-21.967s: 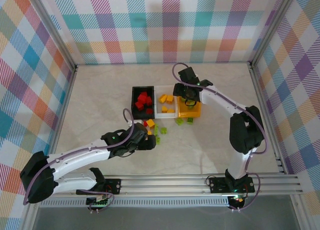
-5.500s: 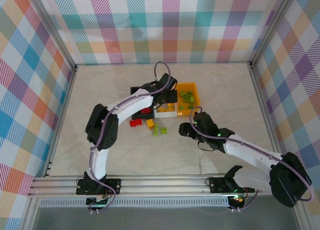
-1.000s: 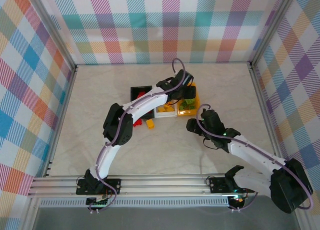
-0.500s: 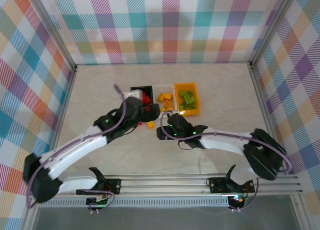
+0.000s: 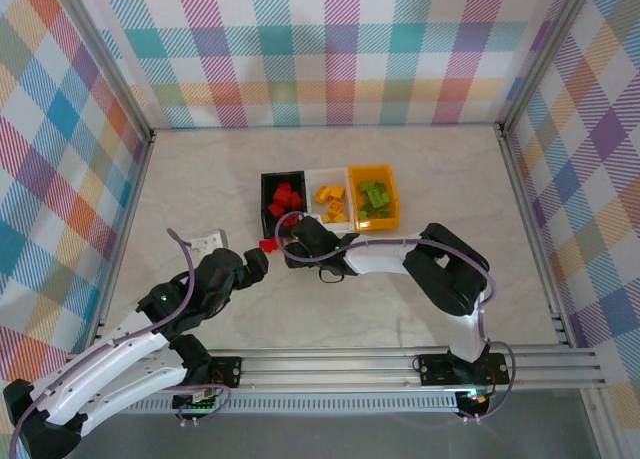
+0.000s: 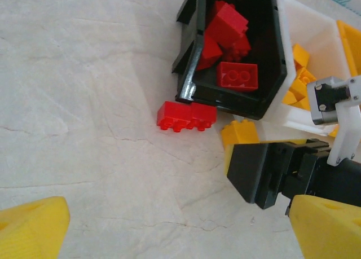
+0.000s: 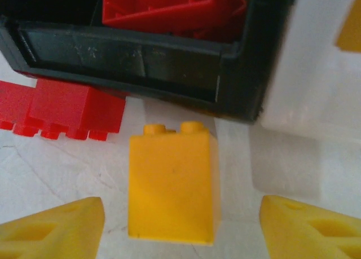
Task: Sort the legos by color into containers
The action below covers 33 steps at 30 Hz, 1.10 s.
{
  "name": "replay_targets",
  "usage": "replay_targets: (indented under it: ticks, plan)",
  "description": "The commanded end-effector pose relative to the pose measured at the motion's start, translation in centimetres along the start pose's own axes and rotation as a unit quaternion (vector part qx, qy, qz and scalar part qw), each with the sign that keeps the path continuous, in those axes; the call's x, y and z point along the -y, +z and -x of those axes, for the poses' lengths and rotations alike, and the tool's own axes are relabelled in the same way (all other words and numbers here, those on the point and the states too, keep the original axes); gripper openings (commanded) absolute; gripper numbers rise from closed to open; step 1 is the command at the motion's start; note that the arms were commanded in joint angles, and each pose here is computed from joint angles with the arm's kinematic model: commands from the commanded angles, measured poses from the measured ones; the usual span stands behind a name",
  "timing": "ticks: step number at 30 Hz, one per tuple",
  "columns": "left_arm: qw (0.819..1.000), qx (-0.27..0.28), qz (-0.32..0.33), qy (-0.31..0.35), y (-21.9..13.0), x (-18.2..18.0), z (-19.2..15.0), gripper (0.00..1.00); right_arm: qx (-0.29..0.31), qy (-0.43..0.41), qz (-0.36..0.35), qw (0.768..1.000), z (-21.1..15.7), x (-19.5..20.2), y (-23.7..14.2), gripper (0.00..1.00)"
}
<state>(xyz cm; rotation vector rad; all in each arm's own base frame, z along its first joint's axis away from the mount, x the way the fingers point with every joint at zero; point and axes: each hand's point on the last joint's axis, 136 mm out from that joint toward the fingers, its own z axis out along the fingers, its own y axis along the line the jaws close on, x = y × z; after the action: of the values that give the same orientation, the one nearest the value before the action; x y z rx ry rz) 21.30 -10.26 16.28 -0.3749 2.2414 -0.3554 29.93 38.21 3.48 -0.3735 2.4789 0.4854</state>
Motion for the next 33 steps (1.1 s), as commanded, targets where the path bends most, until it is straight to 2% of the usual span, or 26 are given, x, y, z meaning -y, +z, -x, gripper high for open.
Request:
replay_targets:
  ticks: [1, 5, 8, 13, 18, 22, 26, 29, 30, 32, 33]
  plan:
    - [1.000, 0.004, 0.026, -0.004, 0.2, -1.2, -0.1, 1.00, -0.003, -0.009, -0.027, 1.000, 0.0, 0.7, 0.6, 0.64]
    - [1.000, -0.002, 0.027, 0.005, 0.3, -1.1, -0.3, 1.00, -0.003, -0.013, -0.027, 1.000, -0.2, 0.8, 0.6, 0.47]
    - [1.000, -0.003, 0.028, 0.004, 0.3, -1.1, -0.3, 1.00, 0.011, -0.010, -0.015, 1.000, -0.1, 0.8, -0.7, 0.37]
    - [1.000, -0.012, 0.008, 0.002, 0.3, -0.3, -0.5, 1.00, 0.058, -0.017, 0.004, 0.998, 1.1, 0.5, -5.0, 0.35]
    - [0.999, -0.008, 0.033, 0.009, 0.7, -1.0, -0.5, 1.00, 0.095, 0.003, 0.003, 0.995, 4.4, 1.6, -8.7, 0.35]
    - [0.999, -0.007, 0.041, 0.014, 1.1, -1.0, -0.6, 1.00, 0.096, 0.038, -0.028, 0.994, 7.6, 4.1, -8.7, 0.34]
    - [0.998, -0.013, 0.054, 0.024, 1.7, -1.1, -0.8, 1.00, 0.093, 0.074, -0.048, 0.992, 10.4, 6.4, -7.2, 0.35]
    - [0.997, -0.017, 0.063, 0.030, 2.1, -1.2, -1.0, 1.00, 0.083, 0.077, -0.063, 0.992, 12.1, 7.3, -5.9, 0.38]
    - [0.997, -0.017, 0.063, 0.033, 2.2, -1.2, -1.1, 1.00, 0.079, 0.078, -0.062, 0.992, 12.6, 7.4, -5.5, 0.44]
    - [0.997, -0.020, 0.060, 0.042, 2.7, -0.9, -1.2, 1.00, 0.068, 0.073, -0.064, 0.993, 13.3, 7.3, -5.0, 0.65]
    - [0.997, -0.022, 0.058, 0.044, 2.9, -0.7, -1.3, 1.00, 0.069, 0.069, -0.064, 0.993, 13.6, 7.2, -5.2, 0.70]
